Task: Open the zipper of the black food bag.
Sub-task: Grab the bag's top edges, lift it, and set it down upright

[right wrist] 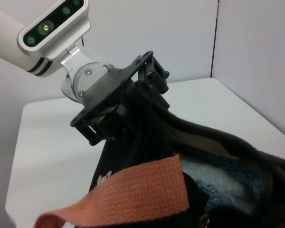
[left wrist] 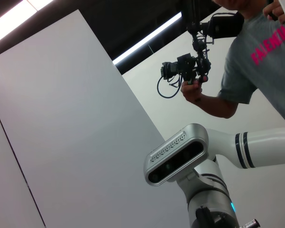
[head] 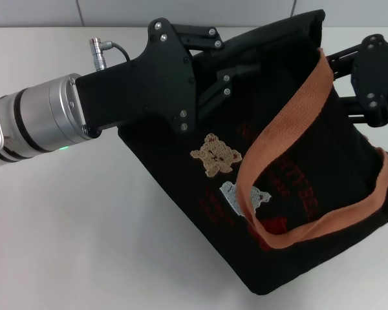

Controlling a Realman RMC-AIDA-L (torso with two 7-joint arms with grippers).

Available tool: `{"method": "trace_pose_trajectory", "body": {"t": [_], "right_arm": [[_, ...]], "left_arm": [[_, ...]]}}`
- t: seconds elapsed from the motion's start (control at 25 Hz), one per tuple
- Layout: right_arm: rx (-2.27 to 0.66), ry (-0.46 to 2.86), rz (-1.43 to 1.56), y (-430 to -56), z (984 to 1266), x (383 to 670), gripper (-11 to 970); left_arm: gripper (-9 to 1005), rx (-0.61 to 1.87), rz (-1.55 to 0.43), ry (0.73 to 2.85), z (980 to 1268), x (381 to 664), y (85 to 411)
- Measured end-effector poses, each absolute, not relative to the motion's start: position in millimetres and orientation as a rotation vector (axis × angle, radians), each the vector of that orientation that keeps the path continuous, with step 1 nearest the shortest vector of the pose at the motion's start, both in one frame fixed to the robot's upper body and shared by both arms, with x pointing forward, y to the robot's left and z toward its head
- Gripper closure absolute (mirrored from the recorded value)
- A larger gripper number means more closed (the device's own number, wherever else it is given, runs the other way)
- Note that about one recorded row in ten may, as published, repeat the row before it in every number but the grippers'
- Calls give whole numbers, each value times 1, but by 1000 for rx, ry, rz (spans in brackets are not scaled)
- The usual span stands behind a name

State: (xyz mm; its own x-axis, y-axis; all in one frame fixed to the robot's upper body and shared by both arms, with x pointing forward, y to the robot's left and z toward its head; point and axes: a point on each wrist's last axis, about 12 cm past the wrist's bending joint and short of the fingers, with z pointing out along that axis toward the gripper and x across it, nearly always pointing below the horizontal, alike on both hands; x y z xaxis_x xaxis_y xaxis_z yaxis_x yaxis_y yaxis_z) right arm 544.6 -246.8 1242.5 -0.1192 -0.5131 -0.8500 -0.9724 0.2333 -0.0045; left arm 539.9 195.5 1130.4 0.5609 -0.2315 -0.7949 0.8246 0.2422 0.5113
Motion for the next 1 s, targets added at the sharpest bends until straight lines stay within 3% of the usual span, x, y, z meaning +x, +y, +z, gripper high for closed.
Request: {"method": "trace_pose_trajectory", "body": {"t": [0.44, 0.88, 1.0], "right_arm": [[-1412, 1719, 683, -227, 1236, 554, 582], [-1456, 1648, 572, -207, 1219, 553, 795], [-1465, 1609, 576, -209, 1219, 549, 895]], "left_arm": [[843, 1098, -802, 651, 1131, 540, 195], [843, 1097, -806, 648, 1131, 539, 196], [843, 1095, -808, 646, 1131, 538, 196]]}}
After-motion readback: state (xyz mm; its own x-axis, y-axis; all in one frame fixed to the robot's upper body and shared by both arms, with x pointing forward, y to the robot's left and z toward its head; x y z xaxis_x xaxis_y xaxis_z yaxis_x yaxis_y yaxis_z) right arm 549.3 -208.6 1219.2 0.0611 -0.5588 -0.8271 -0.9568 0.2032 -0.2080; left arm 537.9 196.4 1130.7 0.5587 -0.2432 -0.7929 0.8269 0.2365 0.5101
